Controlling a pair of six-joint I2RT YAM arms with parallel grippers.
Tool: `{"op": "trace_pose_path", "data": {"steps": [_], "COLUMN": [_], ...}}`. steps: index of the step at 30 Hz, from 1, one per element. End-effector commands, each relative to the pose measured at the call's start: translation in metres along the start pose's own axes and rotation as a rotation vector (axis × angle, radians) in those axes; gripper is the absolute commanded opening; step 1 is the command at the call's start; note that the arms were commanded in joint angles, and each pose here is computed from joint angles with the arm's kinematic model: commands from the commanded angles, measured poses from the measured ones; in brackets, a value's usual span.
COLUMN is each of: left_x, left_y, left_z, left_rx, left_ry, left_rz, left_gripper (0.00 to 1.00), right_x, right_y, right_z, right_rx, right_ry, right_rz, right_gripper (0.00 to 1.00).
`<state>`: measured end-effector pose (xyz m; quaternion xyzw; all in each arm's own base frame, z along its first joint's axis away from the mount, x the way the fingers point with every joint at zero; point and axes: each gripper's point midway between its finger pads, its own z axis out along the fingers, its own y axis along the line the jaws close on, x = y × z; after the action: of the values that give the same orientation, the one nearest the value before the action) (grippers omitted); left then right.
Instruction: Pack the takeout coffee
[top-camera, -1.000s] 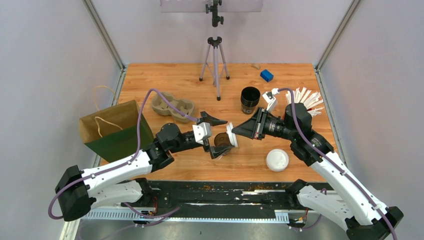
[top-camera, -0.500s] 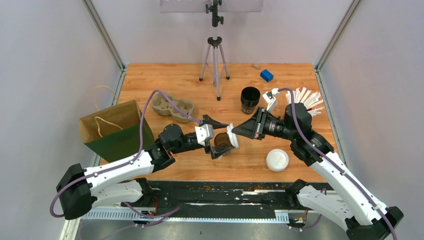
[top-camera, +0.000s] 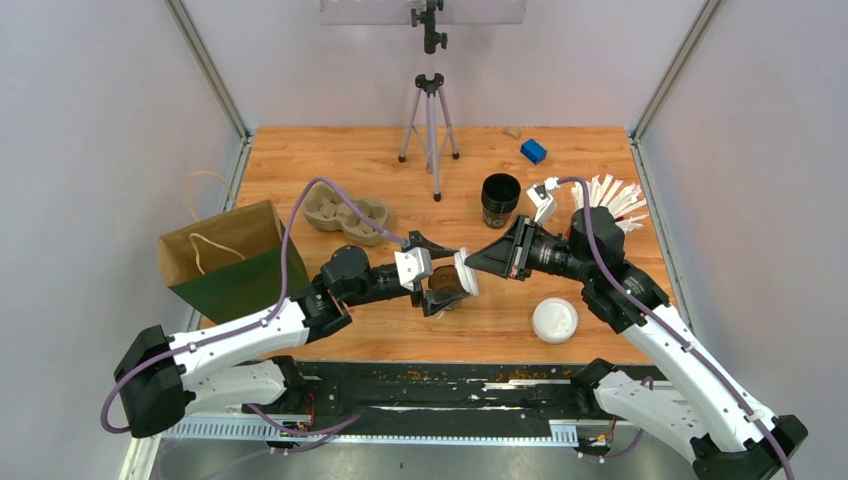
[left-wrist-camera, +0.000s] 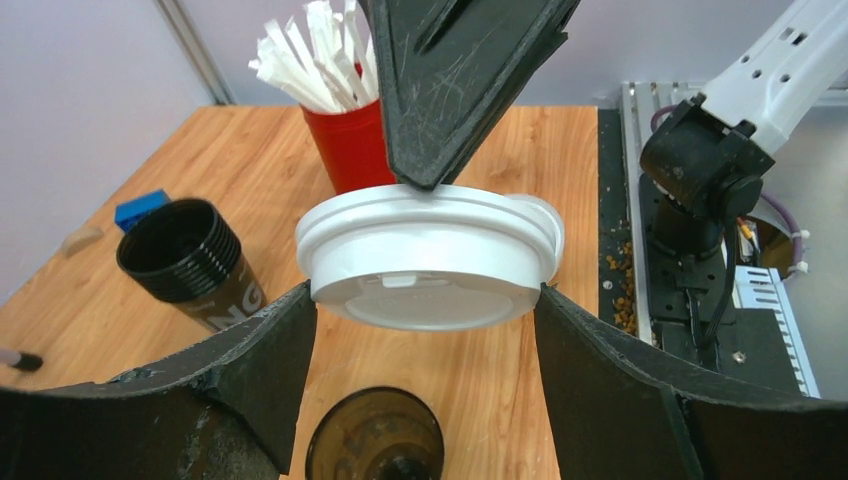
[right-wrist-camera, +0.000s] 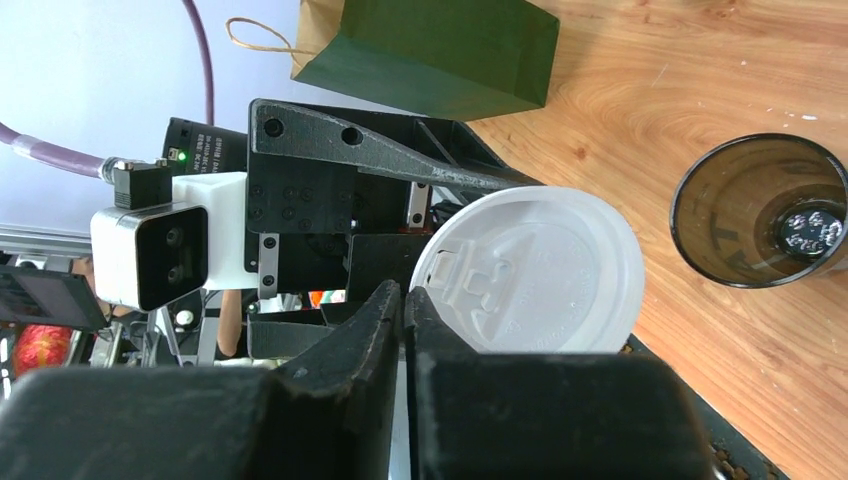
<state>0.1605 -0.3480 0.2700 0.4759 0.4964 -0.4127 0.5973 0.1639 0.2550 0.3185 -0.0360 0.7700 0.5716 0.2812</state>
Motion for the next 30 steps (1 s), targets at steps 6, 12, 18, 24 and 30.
{"op": "trace_pose_path", "data": {"steps": [6, 12, 18, 24, 30], "left_x": [0.003, 0.019, 0.032, 0.049, 0.078], "left_y": [0.021, 0.033, 0.031, 0.029, 0.03], "left_z": [-0.029, -0.059, -0.066, -0.051, -0.042], "left_rx": [-0.132, -0.229, -0.257, -0.246, -0.233], "left_ry": [0.259, 0.576, 0.863, 1.023, 1.187], "left_rz": [-0.007, -0.107, -0.247, -0.341, -0.372], "left_gripper": [0.77, 0.77, 0.77, 0.76, 0.76], "right_x": [-0.008, -0.008, -0.008, -0.01, -0.011], "right_y": [-0.009, -0.045, -0.059, -0.068, -0.074], "right_z": [-0.018, -0.03, -0.036, -0.048, -0.065], "right_rx": [0.101, 0.293, 0.365, 0.437, 0.5], "right_ry": [-0.088, -0.098, -0.099, -0.109, -0.146], "right_rz": [-0.081, -0.145, -0.175, -0.208, -0.225], "right_gripper": [0.46, 0.71, 0.82, 0.89, 0.92]}}
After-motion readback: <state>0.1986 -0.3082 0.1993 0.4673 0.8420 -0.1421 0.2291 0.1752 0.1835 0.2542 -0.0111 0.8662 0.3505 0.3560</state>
